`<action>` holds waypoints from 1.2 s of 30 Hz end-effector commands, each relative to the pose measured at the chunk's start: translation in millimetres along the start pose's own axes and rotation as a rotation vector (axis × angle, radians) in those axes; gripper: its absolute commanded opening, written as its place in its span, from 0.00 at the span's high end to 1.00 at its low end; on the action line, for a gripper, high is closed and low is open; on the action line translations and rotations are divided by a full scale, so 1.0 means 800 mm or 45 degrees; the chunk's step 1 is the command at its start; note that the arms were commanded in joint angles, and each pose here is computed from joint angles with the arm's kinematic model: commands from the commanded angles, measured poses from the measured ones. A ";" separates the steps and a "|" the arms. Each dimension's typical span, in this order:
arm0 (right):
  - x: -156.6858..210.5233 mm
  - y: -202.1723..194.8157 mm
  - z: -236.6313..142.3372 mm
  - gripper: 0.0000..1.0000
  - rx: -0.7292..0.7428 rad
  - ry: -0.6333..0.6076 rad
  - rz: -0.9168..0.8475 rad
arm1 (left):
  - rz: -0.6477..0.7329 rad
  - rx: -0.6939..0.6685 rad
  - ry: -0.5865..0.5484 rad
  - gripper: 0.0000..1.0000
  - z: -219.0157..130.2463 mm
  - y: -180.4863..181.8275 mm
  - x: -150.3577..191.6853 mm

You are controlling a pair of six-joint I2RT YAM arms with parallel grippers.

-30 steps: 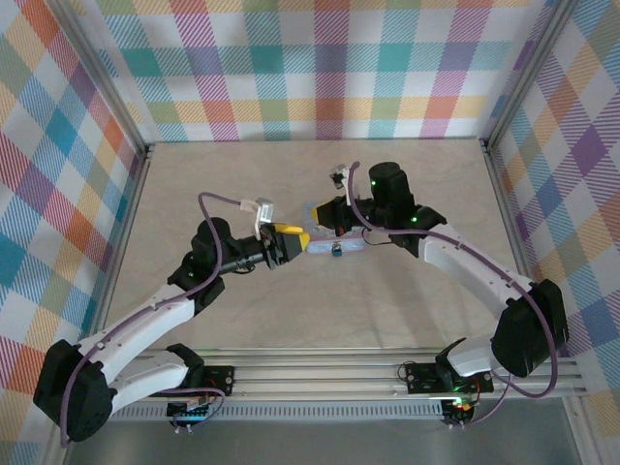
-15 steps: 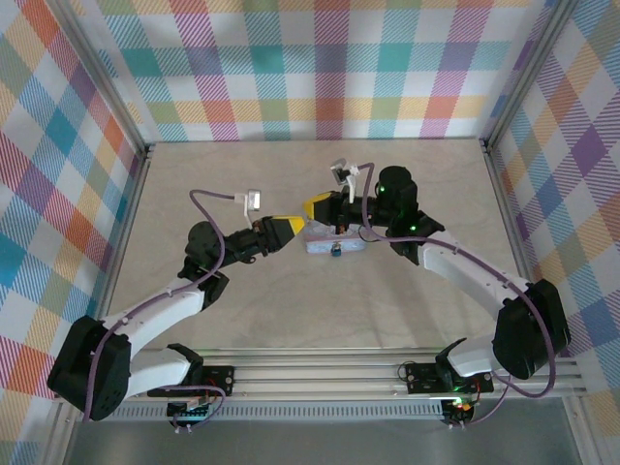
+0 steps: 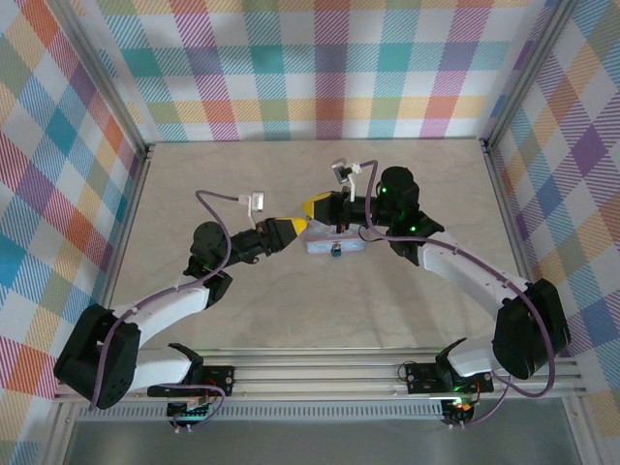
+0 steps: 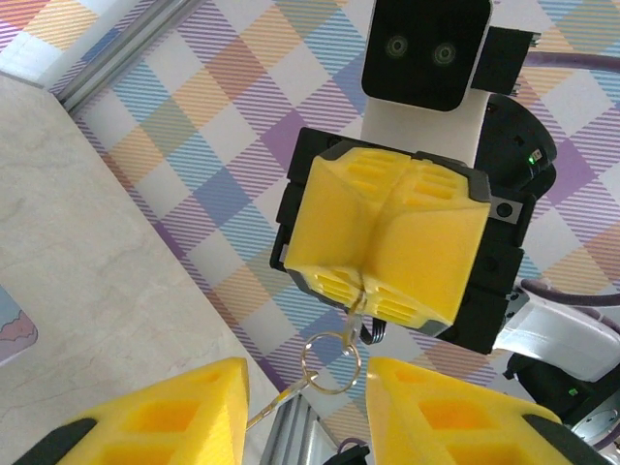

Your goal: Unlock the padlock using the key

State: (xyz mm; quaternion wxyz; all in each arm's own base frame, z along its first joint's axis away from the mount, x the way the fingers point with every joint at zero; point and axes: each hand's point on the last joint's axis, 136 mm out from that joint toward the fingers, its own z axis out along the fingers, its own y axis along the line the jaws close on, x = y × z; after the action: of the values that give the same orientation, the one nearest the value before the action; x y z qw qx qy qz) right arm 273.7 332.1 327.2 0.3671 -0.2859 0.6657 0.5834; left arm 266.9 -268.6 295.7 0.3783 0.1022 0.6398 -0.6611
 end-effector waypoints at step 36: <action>-0.007 -0.038 -0.037 0.36 0.425 -0.026 0.146 | 0.085 -0.071 0.022 1.00 0.002 0.005 0.006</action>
State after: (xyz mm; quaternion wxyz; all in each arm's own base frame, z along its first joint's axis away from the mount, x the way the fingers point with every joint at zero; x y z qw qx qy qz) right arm 289.2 320.8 307.5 0.3589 -0.2199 0.7276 0.5416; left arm 268.4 -279.8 298.7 0.3743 0.1120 0.6403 -0.6613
